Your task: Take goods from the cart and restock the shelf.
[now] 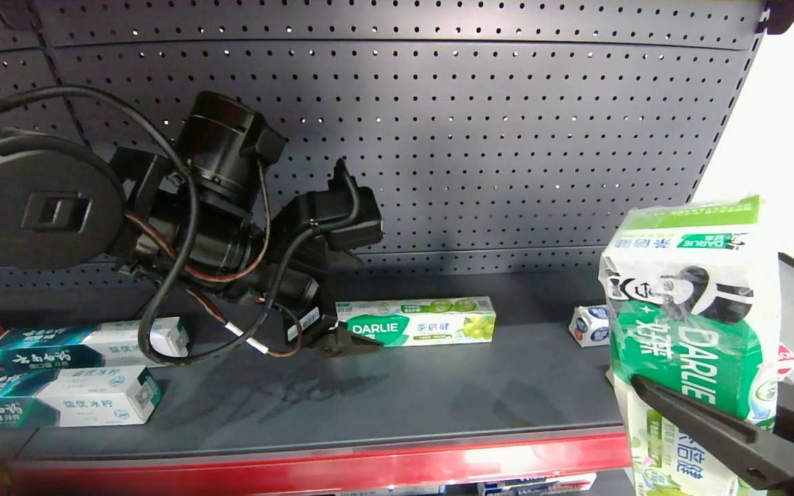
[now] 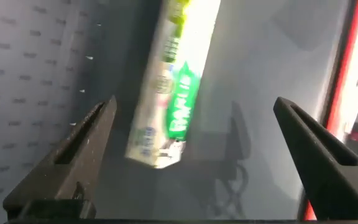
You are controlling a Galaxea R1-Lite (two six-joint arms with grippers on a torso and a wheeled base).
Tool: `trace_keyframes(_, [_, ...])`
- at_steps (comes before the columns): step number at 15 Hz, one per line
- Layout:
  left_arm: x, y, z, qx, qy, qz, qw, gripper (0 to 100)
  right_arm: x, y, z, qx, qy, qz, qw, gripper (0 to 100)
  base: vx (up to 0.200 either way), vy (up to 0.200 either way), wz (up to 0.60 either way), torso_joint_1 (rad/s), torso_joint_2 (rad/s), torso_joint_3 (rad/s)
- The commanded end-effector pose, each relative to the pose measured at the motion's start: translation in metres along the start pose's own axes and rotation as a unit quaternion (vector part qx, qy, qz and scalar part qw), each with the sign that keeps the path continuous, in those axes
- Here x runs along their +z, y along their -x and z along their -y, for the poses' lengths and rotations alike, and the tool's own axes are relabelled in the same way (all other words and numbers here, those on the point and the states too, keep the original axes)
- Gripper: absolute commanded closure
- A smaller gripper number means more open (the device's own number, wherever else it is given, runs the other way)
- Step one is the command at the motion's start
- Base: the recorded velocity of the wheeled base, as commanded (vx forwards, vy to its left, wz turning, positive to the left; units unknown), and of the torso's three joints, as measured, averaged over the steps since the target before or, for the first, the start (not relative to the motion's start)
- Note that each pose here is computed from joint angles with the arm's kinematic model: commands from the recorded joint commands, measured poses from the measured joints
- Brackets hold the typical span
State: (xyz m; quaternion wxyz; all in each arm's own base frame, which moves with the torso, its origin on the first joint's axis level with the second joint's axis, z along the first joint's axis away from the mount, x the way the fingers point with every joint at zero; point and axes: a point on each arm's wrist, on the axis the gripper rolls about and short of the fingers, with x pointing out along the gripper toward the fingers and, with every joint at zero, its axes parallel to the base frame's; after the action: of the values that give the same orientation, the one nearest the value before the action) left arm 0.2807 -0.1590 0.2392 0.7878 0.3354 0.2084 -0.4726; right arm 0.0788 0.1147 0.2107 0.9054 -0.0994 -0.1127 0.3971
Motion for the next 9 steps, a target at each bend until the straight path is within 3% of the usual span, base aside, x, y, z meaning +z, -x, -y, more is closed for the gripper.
trace_keyframes(1, [-0.005,-0.006,0.002,-0.008,0.005,-0.010,0.9999,0,0.001,0.001,-0.001,0.004,0.000,0.003,1.000,100,0.000,0.000,0.00,0.000,0.00,0.000])
trace_keyframes(5, [-0.009,-0.010,0.001,-0.010,0.011,-0.004,0.9999,0,0.000,0.001,-0.001,0.006,0.000,0.002,1.000,100,0.000,0.000,0.00,0.000,0.00,0.000])
trace_keyframes(9, [-0.009,-0.022,-0.005,-0.002,0.045,0.006,0.9990,0,0.000,0.002,-0.003,0.010,0.004,0.002,1.000,100,0.000,0.000,0.00,0.000,0.00,0.000])
